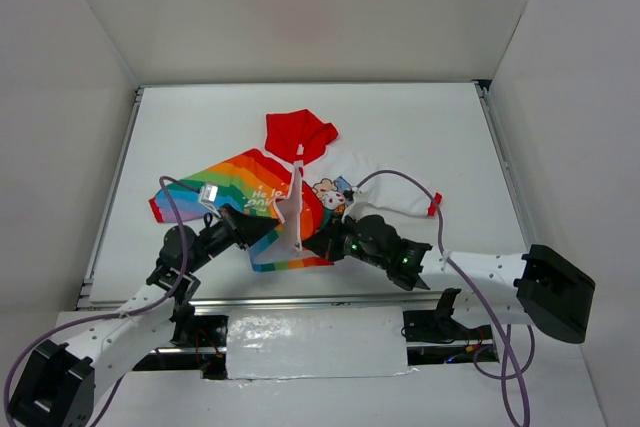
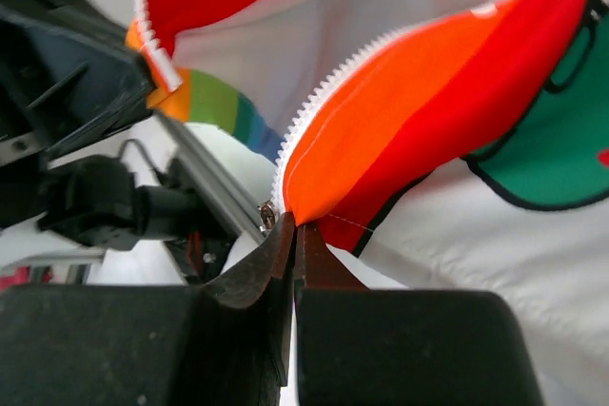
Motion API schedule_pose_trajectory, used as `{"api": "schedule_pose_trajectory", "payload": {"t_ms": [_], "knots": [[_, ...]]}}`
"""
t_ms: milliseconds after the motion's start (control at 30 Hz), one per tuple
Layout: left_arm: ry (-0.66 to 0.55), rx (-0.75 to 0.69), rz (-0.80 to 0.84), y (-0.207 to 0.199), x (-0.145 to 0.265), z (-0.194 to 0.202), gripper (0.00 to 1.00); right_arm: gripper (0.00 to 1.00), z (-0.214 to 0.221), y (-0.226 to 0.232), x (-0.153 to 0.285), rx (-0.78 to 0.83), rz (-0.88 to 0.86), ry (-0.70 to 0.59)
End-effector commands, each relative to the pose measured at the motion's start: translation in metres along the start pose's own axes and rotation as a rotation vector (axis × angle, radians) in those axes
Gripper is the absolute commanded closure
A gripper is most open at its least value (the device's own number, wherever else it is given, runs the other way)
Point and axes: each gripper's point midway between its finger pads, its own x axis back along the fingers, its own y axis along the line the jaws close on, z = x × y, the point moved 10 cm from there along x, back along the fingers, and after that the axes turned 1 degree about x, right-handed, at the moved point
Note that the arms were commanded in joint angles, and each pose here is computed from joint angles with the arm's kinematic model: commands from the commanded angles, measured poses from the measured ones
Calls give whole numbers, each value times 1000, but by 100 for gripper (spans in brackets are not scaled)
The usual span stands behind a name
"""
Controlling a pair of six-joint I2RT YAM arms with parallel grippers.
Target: Zip up the jacket
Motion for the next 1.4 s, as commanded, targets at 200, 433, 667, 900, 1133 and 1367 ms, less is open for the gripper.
{"api": "schedule_pose_trajectory", "payload": {"t_ms": [200,433,667,900,1133,1367], "knots": [[-49,-75,176,-18,1,-4,100,100,-19,5,19,159,-361,-296],[-41,-88,251,-25,-1,1,100,100,-31,14,17,173,-494,-360],[-41,-102,288,-32,-2,0,100,100,-37,12,13,203,-590,-358],[-47,-102,277,-31,-1,1,100,100,-43,13,13,206,-615,-358],[-46,-91,275,-28,1,5,100,100,-46,16,12,207,-633,-346],[-36,-90,290,-30,1,6,100,100,-49,19,10,191,-667,-348]]}}
